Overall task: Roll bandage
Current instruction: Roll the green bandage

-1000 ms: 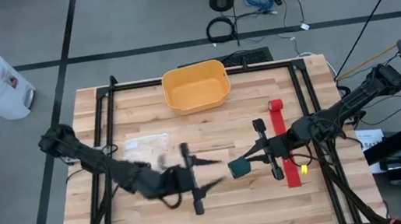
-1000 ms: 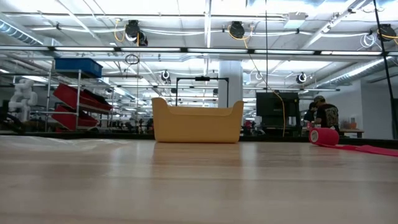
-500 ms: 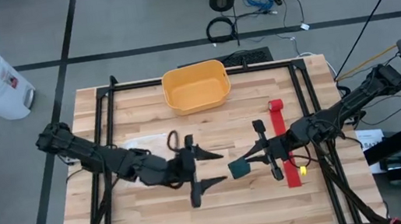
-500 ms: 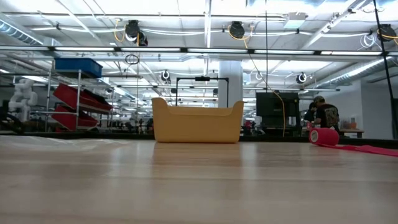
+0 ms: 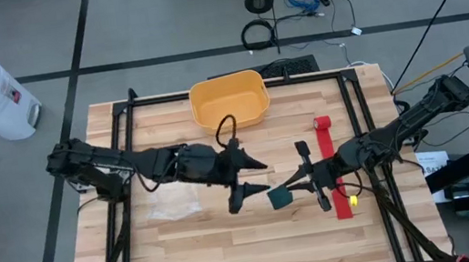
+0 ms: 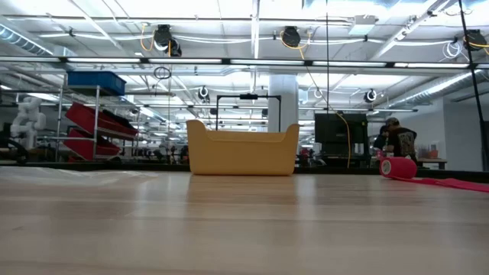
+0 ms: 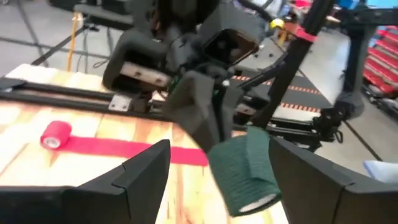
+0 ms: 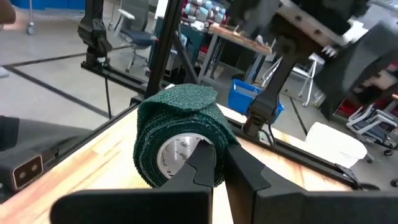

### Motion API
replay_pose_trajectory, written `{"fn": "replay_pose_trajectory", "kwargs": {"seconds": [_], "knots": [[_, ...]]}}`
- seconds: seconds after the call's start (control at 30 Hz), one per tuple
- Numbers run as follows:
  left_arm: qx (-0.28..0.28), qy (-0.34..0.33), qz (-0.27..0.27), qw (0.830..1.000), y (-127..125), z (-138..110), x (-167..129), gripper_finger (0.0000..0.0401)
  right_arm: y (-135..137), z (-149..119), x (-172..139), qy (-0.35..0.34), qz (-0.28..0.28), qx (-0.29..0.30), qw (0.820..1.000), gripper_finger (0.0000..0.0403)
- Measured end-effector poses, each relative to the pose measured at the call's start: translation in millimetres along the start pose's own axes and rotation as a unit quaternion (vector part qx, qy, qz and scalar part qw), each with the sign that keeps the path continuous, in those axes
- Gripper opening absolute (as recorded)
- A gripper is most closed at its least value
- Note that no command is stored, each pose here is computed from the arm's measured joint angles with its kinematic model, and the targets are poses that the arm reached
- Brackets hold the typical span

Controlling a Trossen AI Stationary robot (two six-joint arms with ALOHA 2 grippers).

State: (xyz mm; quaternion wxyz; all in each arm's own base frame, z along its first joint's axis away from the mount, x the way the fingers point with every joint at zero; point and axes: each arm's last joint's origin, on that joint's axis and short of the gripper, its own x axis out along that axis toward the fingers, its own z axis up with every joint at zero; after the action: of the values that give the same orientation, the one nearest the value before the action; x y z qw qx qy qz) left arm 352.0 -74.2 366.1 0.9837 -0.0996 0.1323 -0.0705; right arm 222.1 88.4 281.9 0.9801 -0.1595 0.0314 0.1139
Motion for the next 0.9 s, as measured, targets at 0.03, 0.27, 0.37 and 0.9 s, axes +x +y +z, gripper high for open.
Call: {"fn": "replay_pose_trajectory", "kwargs": {"seconds": [0.03, 0.27, 0.37, 0.9], "knots": [[0.008, 0.004, -0.004, 1.000, 0.7, -1.4, 2.0, 0.0279, 0.0, -0.9, 0.0, 0.005, -0.003, -0.003, 1.000, 0.0011], [0.038, 0.055, -0.010, 0.998, -6.4, -20.0, 13.7, 0.0279, -1.9, -3.2, -0.1, 0.025, -0.038, -0.010, 0.999, 0.0011], [0.058, 0.067, 0.007, 0.996, -10.3, -28.7, 20.8, 0.0279, -1.7, -3.3, -0.1, 0.026, -0.037, -0.010, 0.999, 0.0011], [0.088, 0.058, 0.048, 0.993, -14.4, -32.0, 24.0, 0.0279, -2.3, -6.7, -0.4, 0.048, -0.056, -0.011, 0.997, 0.0011]]}}
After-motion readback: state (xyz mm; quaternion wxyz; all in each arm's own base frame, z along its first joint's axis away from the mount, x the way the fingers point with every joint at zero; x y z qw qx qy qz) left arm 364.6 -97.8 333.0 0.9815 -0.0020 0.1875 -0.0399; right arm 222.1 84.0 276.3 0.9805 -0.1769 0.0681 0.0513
